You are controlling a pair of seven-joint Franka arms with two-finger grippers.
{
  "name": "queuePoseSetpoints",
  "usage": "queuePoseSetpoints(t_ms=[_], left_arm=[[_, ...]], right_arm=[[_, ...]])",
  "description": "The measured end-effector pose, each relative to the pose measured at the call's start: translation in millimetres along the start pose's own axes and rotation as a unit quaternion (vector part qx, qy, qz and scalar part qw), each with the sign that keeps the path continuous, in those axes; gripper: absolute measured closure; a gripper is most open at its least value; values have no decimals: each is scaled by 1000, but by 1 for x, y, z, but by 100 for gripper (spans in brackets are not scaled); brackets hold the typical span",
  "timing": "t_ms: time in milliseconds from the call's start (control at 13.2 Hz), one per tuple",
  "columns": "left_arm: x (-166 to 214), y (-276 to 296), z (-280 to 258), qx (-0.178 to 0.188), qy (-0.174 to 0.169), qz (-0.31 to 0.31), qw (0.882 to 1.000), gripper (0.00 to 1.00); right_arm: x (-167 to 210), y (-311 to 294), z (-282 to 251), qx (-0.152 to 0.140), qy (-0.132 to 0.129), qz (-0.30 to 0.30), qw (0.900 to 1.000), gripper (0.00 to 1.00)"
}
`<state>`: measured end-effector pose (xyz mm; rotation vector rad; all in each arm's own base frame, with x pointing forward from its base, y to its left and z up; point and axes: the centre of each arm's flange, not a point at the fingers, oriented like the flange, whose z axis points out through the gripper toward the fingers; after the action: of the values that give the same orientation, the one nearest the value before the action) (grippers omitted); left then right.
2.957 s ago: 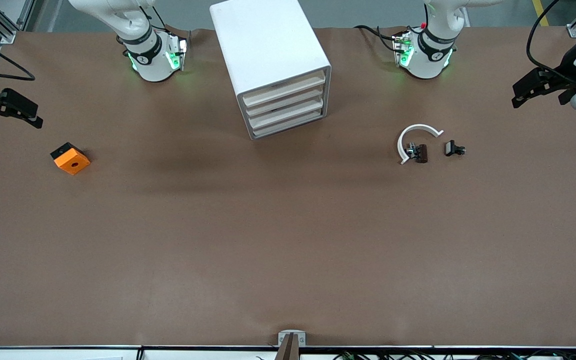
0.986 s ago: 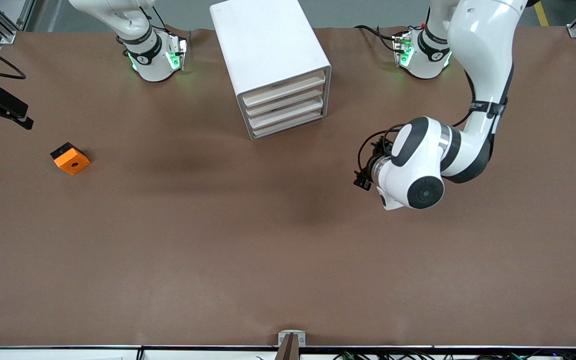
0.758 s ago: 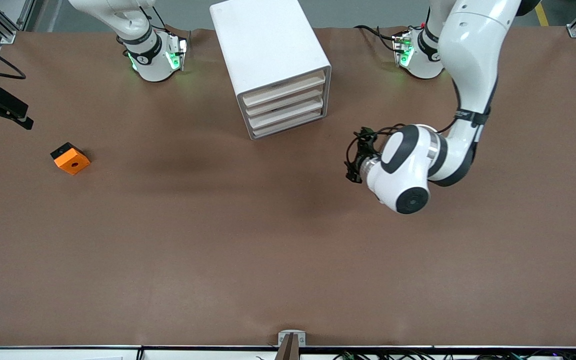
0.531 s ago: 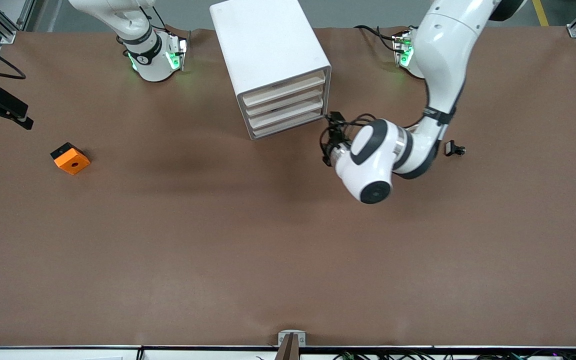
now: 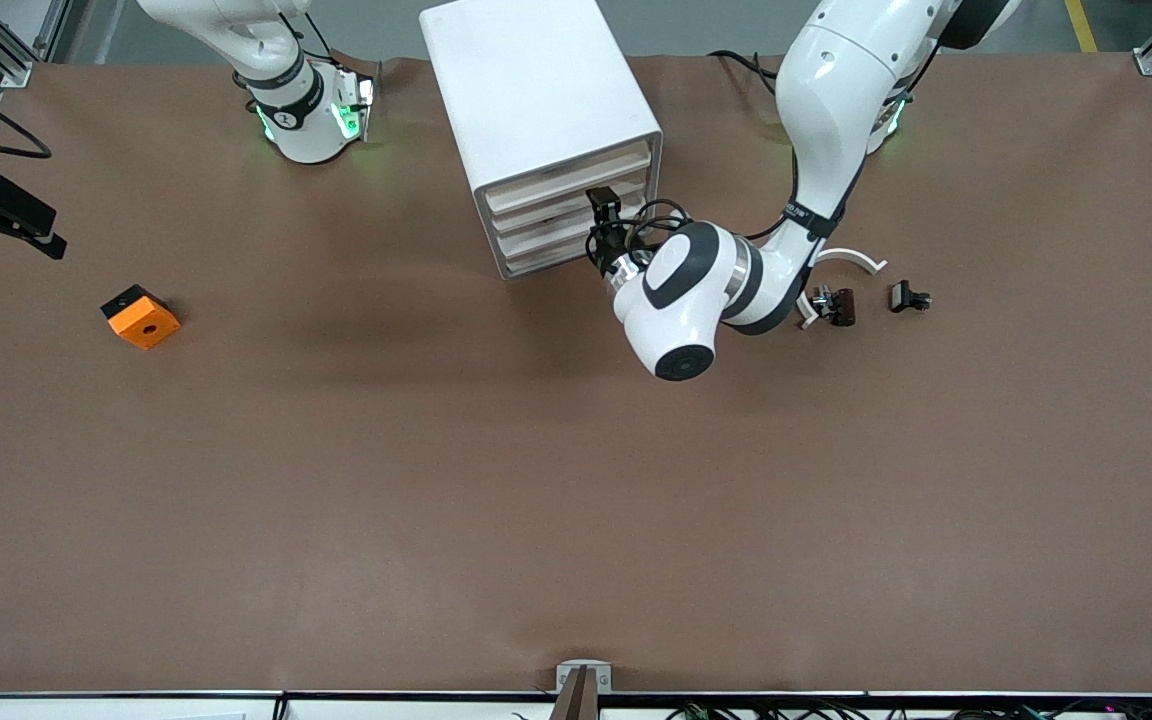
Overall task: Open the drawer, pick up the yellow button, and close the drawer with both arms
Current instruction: 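Hook the top drawer front with the left gripper, then pull the top drawer open with the left gripper while the right gripper approaches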
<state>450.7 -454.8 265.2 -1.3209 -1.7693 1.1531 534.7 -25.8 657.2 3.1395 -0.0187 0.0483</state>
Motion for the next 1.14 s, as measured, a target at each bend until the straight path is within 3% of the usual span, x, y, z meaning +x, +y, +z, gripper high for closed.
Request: queuePoseSetpoints(t_ms=[607, 682, 986, 1137], left_arm=[[-11, -10, 31, 43, 27, -33, 998, 39], [-16, -14, 41, 43, 35, -35, 998, 44], [-20, -18, 53, 59, 43, -41, 997, 90], [-15, -11, 42, 62, 32, -43, 997, 91]], right_arm=[[0, 0, -6, 0, 7, 0, 1000, 0], [0, 0, -7, 0, 7, 0, 1000, 0], [4, -2, -6, -1, 14, -2, 1000, 0], [8, -5, -6, -1, 28, -4, 1000, 0]])
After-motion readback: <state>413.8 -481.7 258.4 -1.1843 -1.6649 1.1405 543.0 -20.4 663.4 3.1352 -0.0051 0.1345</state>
